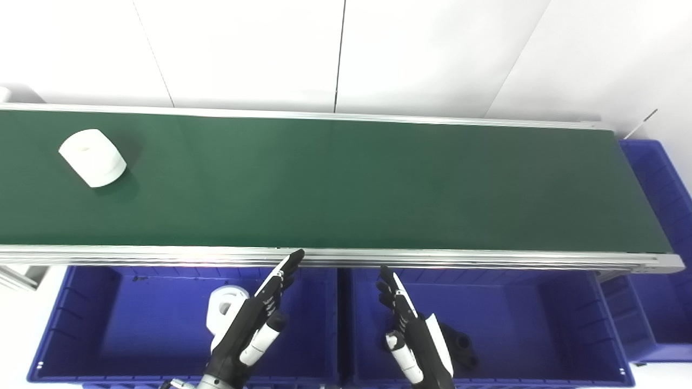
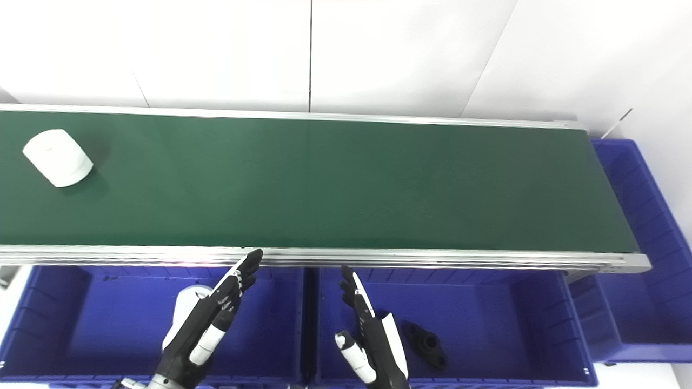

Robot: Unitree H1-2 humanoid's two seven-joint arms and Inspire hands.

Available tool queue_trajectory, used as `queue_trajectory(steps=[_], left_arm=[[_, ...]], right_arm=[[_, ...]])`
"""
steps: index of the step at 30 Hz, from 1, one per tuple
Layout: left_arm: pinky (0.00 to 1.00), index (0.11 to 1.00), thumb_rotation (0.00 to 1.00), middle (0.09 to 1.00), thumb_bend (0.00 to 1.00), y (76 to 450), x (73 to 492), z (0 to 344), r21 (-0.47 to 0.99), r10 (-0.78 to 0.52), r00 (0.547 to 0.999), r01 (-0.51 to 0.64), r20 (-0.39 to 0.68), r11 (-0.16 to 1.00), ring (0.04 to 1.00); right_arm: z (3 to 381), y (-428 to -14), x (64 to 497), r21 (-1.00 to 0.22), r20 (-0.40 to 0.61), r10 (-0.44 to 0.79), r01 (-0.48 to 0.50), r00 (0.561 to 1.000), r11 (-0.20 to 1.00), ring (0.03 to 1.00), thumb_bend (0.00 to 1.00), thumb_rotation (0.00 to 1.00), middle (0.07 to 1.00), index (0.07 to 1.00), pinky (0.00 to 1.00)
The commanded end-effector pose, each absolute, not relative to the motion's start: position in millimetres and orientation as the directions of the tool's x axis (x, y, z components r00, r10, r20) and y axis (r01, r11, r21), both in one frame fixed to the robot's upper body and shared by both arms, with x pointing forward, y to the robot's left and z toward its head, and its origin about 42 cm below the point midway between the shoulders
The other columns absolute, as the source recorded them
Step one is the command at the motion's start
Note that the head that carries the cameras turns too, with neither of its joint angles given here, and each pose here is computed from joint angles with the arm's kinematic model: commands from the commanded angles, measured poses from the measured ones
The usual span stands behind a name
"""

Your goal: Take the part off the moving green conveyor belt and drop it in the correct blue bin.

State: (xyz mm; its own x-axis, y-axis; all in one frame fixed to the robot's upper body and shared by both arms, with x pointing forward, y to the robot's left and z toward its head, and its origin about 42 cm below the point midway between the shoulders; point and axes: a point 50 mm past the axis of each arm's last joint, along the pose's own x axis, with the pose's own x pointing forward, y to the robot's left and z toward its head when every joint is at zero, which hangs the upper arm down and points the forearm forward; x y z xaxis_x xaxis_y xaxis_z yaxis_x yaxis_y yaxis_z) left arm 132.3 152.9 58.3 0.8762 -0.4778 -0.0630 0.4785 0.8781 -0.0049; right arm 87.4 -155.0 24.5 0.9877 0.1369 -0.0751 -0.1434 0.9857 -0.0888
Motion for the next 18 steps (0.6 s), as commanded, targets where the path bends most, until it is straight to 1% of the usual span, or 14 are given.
queue_trajectory(steps=[1,8,13,18], left_arm=[[1.00,0.944,0.93,0.983,0.79,150,134,66,0.003,-0.481,0.877,0.481,-0.014,0.877,1.000],[0.99,0.941,0.94,0.979,0.78,149,134,64,0.006,-0.484,0.875,0.484,-0.013,0.875,0.995],[0.98,0.933,0.92,0.968,0.79,146,134,61,-0.001,-0.483,0.875,0.483,-0.019,0.876,0.986],[0.97,0.929,0.89,0.960,0.80,141,134,51,-0.003,-0.487,0.873,0.487,-0.041,0.873,0.980]], right_arm=[[32,-152,90,-0.069,-0.008,0.145,-0.145,0.989,0.987,0.950,0.79,1.00,0.975,0.976,0.92],[32,-152,90,-0.069,-0.008,0.151,-0.151,0.989,0.986,0.958,0.79,1.00,0.982,0.979,0.93],[29,-154,91,-0.072,-0.016,0.149,-0.149,0.989,0.986,0.952,0.80,1.00,0.979,0.977,0.92],[21,-160,91,-0.086,-0.041,0.150,-0.153,0.988,0.984,0.962,0.78,1.00,0.987,0.987,0.93]])
